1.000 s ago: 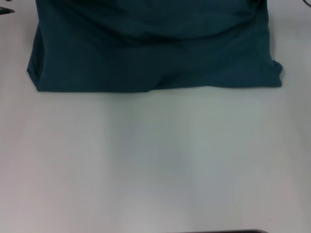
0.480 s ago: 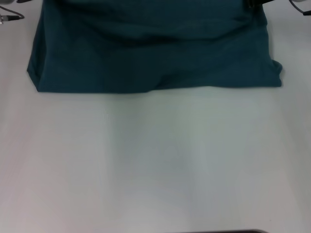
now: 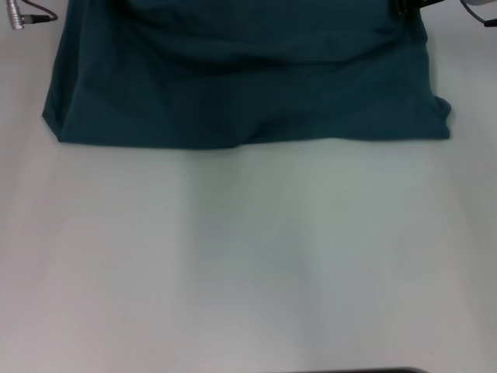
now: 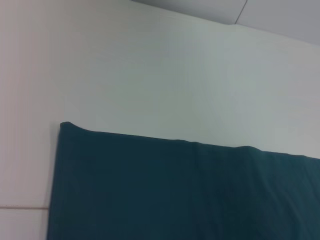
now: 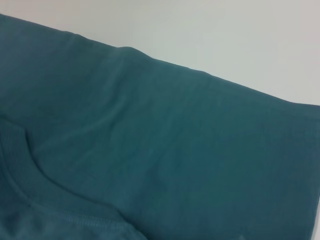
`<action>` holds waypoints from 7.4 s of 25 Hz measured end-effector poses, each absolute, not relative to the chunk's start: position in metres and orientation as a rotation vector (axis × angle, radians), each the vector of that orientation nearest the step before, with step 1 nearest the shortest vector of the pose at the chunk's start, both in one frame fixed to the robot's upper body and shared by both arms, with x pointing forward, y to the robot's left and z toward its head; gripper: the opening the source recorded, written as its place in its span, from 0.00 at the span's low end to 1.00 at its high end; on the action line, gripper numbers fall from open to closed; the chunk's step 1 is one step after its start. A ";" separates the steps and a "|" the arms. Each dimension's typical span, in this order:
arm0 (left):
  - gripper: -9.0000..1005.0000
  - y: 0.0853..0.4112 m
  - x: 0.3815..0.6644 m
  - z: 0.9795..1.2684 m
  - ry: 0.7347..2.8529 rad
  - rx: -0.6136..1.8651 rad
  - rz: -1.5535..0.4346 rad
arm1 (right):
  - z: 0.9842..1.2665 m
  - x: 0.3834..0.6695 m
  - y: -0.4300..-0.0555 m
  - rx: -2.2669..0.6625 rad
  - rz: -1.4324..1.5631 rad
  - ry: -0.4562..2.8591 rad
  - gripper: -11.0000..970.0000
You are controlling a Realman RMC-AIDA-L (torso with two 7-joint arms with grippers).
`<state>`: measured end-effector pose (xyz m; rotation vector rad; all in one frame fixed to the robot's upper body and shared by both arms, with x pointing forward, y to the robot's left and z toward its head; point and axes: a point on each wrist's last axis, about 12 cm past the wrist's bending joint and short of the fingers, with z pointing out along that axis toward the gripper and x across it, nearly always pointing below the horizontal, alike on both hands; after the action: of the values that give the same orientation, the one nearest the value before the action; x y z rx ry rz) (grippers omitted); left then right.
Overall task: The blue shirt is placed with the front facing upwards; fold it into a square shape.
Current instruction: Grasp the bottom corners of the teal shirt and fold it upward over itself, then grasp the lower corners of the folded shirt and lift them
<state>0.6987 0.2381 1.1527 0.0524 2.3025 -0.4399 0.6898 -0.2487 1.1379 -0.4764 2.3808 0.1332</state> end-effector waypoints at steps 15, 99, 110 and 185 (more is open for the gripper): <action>0.24 0.262 0.690 1.147 2.375 -0.065 -0.487 | 1.147 0.689 -0.257 -0.431 0.146 2.443 0.24; 0.36 0.315 0.577 1.088 2.428 -0.091 -0.937 | 1.110 0.519 -0.380 -0.192 1.189 2.217 0.97; 0.06 0.319 0.587 1.107 2.500 -0.076 -0.968 | 1.138 0.556 -0.396 -0.187 0.949 2.485 0.95; 0.01 0.312 0.590 1.108 2.508 -0.076 -0.976 | 1.106 0.593 -0.341 -0.171 0.718 2.657 0.22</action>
<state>0.5904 0.3120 1.1083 -0.0761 2.5084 -0.9765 0.5929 -0.3407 1.1061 -0.1711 2.6565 0.7180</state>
